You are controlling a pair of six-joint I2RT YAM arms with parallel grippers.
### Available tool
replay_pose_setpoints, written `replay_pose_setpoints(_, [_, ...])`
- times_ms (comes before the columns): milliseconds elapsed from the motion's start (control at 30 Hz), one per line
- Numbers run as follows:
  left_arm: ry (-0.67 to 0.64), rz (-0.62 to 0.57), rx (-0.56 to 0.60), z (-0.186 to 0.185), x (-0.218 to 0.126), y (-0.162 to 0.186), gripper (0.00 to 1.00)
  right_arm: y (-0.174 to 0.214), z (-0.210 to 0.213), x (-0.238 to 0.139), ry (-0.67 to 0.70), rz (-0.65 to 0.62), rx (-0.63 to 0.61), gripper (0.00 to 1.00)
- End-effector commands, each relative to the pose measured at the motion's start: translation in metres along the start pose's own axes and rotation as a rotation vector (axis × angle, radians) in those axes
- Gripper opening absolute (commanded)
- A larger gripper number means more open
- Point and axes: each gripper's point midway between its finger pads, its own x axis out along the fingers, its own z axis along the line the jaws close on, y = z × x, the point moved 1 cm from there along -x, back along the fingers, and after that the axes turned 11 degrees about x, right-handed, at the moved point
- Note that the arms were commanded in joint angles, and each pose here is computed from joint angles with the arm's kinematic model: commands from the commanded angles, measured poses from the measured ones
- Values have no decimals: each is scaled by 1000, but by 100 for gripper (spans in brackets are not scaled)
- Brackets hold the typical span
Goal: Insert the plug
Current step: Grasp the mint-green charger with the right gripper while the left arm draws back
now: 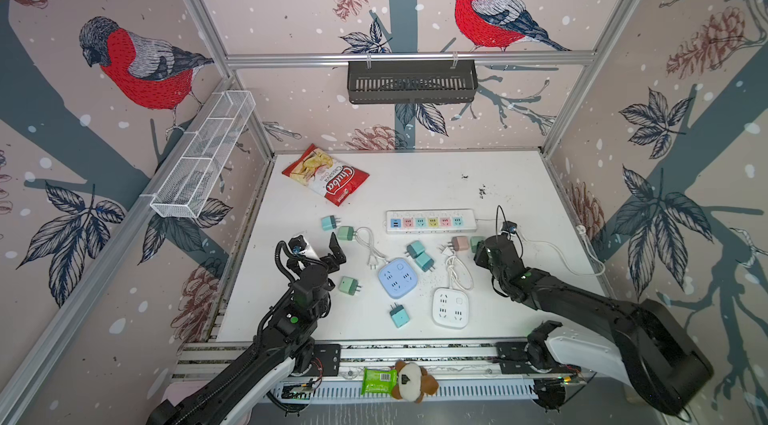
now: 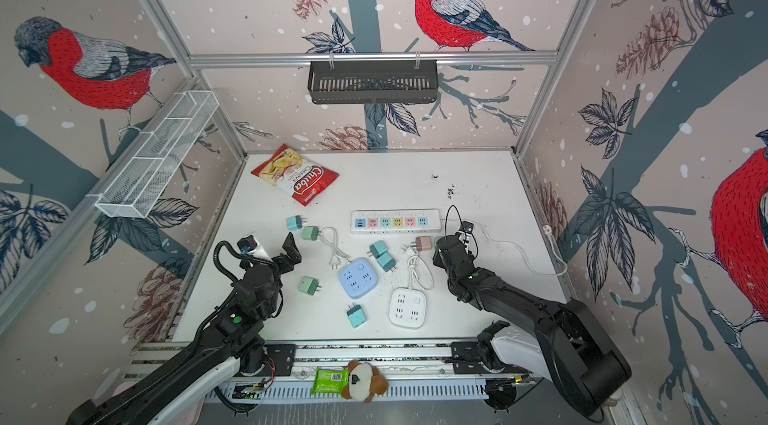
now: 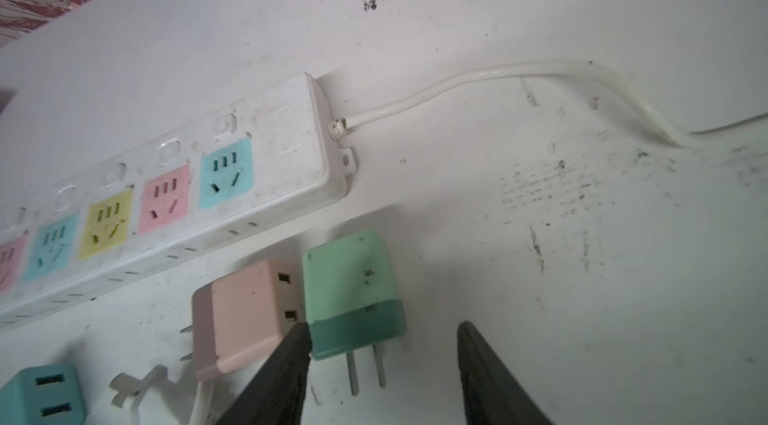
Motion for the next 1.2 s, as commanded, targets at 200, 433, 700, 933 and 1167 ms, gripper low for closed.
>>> replay_pose_setpoints(200, [6,-16,-41,-5,3,-9,98,17,16,25,-31,104,-46,55])
replay_pose_setpoints(433, [3,-10,-36,-5,4,-8,98,10,12,25,4,74,-54,56])
replay_pose_setpoints(700, [4,-8,-34,-6,4,-8,98,8,7,28,46,56,-59,57])
replay_pose_setpoints(933, [6,-6,-34,-6,5,-7,98,9,10,35,63,68,-78,56])
replay_pose_setpoints(1167, [6,-3,-30,-7,5,-7,97,13,11,40,80,77,-96,42])
